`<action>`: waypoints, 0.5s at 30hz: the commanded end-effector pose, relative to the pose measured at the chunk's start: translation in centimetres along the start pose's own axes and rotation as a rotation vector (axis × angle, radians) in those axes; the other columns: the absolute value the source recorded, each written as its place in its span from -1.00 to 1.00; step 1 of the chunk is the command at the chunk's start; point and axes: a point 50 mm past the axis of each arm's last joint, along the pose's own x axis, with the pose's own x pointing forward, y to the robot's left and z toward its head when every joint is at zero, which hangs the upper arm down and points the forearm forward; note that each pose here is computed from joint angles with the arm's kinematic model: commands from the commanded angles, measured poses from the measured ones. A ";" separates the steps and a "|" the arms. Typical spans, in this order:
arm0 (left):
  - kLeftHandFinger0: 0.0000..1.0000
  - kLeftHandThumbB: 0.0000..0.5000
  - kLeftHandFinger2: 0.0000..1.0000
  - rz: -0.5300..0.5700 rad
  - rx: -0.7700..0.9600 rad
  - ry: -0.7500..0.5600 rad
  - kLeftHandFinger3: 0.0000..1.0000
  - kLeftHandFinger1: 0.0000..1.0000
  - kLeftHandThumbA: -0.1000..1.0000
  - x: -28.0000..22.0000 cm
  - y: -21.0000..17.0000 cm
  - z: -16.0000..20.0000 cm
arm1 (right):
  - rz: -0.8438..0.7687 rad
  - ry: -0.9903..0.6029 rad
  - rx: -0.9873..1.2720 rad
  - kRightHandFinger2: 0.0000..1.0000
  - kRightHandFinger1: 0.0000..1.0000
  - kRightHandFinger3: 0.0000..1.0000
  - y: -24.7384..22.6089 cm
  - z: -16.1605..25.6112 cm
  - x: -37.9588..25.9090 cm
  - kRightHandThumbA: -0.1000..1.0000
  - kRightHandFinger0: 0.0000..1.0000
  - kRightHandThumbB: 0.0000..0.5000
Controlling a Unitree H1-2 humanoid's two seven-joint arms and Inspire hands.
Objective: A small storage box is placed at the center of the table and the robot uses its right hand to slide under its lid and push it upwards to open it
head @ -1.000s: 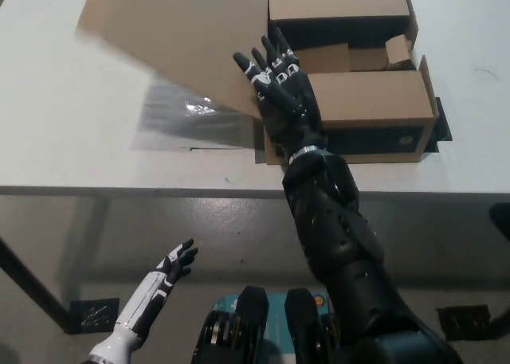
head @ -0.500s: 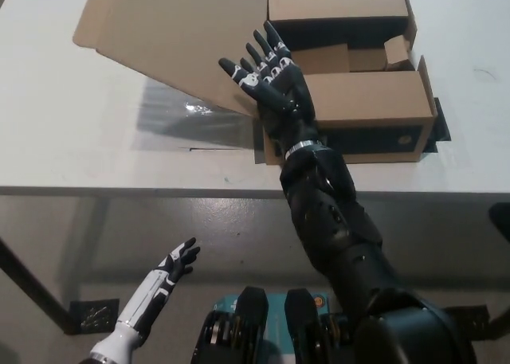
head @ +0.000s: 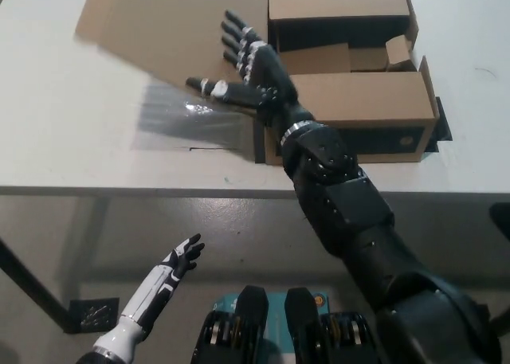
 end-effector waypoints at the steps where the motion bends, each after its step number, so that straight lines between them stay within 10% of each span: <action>1: 1.00 1.00 1.00 -0.030 0.016 -0.060 1.00 1.00 1.00 1.3 0.5 1.4 | 0.149 -0.045 -0.450 1.00 1.00 1.00 2.4 6.4 3.5 1.00 1.00 0.51; 15: 1.00 1.00 1.00 -0.037 0.030 -0.044 1.00 1.00 1.00 0.4 0.1 0.5 | 0.123 -0.155 -0.441 1.00 1.00 1.00 1.7 9.9 2.2 1.00 1.00 0.66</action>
